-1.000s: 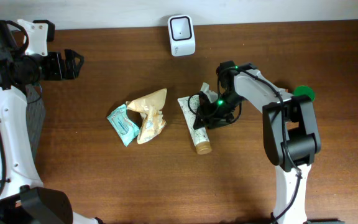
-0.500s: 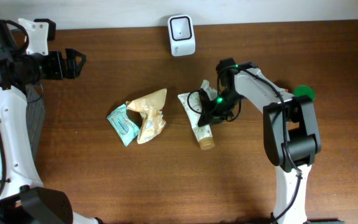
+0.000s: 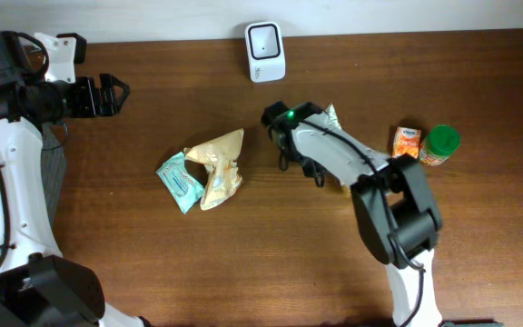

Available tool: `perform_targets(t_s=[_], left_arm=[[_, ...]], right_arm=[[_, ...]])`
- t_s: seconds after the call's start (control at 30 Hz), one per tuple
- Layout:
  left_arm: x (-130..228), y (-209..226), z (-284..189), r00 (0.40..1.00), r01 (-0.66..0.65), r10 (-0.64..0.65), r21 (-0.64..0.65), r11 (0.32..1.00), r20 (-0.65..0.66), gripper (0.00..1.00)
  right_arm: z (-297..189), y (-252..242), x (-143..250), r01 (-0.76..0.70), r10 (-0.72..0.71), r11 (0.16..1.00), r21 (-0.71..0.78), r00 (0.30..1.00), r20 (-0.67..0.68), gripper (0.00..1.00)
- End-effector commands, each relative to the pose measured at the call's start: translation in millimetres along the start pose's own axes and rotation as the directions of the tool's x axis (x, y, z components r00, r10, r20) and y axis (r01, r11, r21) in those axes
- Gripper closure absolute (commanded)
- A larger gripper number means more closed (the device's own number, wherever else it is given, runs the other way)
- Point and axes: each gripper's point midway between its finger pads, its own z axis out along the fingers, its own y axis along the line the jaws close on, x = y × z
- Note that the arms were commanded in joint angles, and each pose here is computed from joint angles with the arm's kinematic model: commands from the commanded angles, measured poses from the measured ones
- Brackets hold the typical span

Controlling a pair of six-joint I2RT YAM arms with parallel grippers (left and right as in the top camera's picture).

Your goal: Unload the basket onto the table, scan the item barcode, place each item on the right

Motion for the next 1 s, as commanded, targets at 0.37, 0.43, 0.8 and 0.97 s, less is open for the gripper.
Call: perform_targets(t_s=[0.37, 0.43, 0.8, 0.97], left_arm=[[-1.7, -3.1, 1.6, 1.0, 0.008, -0.008, 0.019, 1.0, 0.002, 0.01], [-1.7, -3.1, 1.6, 1.0, 0.008, -0.008, 0.019, 1.0, 0.002, 0.01], [0.4, -3.4, 1.9, 1.0, 0.012, -0.012, 0.02, 1.0, -0.005, 0.01], [0.9, -3.3, 2.3, 1.0, 0.013, -0.013, 0.021, 1.0, -0.007, 0.01]], right_arm=[[-20.5, 85.8, 20.6, 0.121, -0.168, 0.896, -0.427, 0.983, -0.072, 0.61], [-30.9, 84.3, 19.9, 0.121, -0.172, 0.886, -0.448, 0.982, -0.075, 0.61], [-91.3, 11.2, -38.6, -0.142, 0.106, 0.737, -0.66, 0.99, -0.095, 0.21], [-47.5, 33.5, -32.2, -0.106, 0.017, 0.653, -0.75, 0.992, -0.126, 0.02]])
